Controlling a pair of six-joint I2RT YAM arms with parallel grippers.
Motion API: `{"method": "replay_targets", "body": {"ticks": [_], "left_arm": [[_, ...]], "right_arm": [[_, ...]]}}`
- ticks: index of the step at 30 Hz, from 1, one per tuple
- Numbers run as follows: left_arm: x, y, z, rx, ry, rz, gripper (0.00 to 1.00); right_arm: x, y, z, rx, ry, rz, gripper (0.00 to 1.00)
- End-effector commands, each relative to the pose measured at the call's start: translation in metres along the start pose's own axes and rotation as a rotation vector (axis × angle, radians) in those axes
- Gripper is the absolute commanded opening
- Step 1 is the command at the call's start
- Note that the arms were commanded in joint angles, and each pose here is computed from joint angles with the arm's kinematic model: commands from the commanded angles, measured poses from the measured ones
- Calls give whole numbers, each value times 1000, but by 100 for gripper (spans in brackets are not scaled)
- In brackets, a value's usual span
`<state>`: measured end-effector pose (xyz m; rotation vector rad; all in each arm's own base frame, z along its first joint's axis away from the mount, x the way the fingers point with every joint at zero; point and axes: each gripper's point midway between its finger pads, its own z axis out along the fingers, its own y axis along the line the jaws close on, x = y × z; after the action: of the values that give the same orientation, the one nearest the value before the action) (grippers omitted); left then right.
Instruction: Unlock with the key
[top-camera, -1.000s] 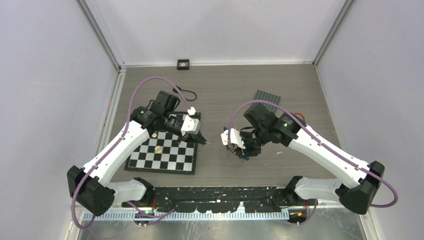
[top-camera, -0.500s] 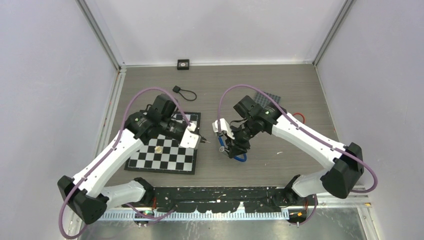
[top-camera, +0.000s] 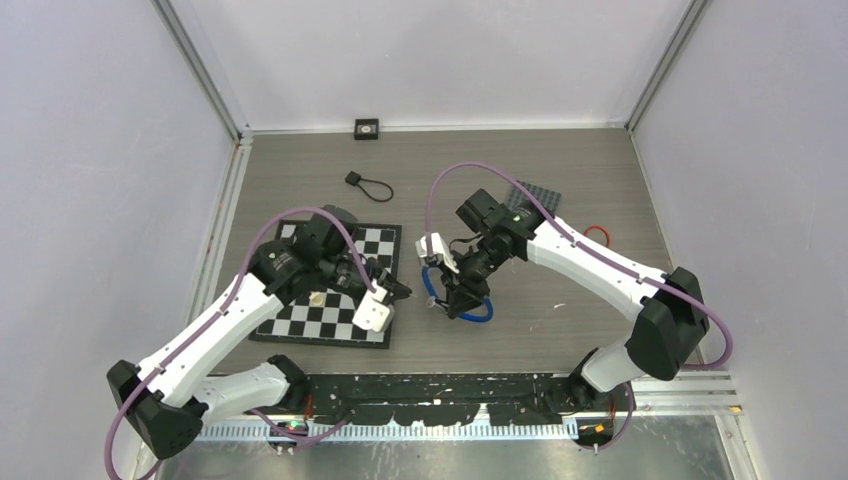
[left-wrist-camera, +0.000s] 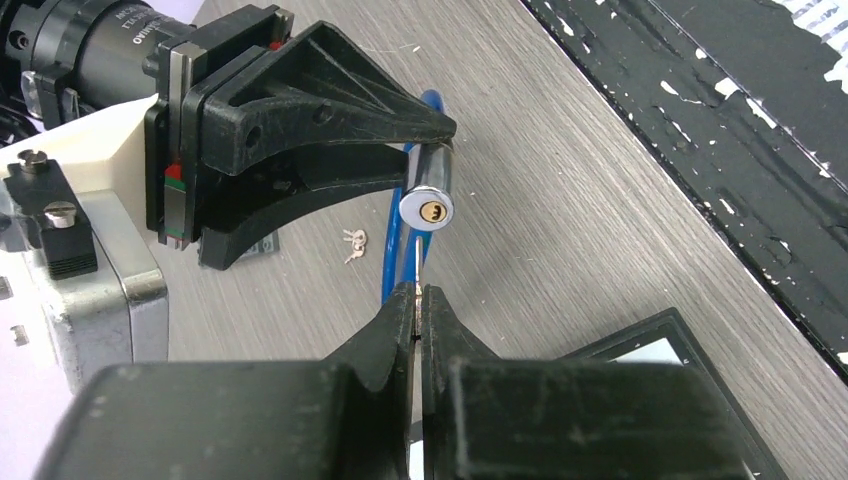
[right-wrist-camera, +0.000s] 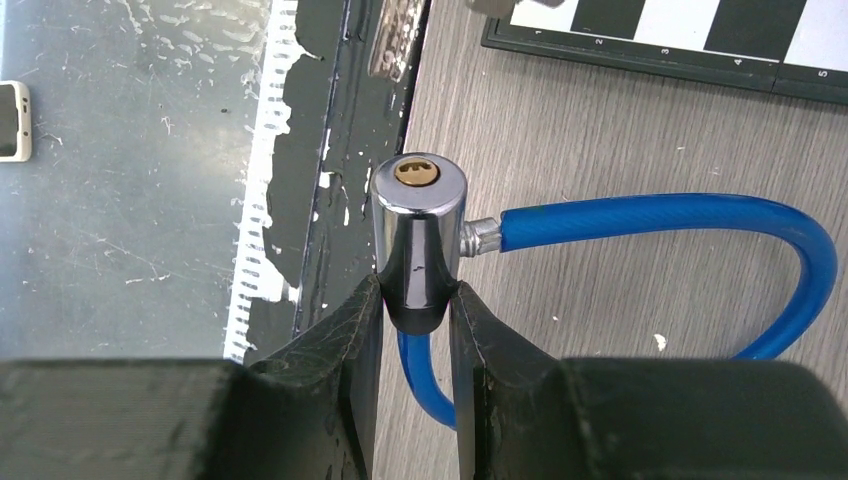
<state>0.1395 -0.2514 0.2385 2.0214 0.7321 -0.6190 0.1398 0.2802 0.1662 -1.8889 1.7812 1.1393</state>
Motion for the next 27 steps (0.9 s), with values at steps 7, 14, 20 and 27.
{"method": "replay_targets", "body": {"ticks": [7, 14, 20, 27], "left_arm": [[2, -8, 15, 49, -3, 112, 0], [3, -10, 28, 68, 34, 193, 0], [12, -9, 44, 54, 58, 236, 0], [21, -9, 53, 18, 59, 245, 0]], "right_arm": [[16, 1, 0, 9, 4, -93, 0], [23, -2, 0, 12, -9, -94, 0], [18, -3, -5, 13, -41, -83, 0], [18, -1, -9, 12, -63, -77, 0]]}}
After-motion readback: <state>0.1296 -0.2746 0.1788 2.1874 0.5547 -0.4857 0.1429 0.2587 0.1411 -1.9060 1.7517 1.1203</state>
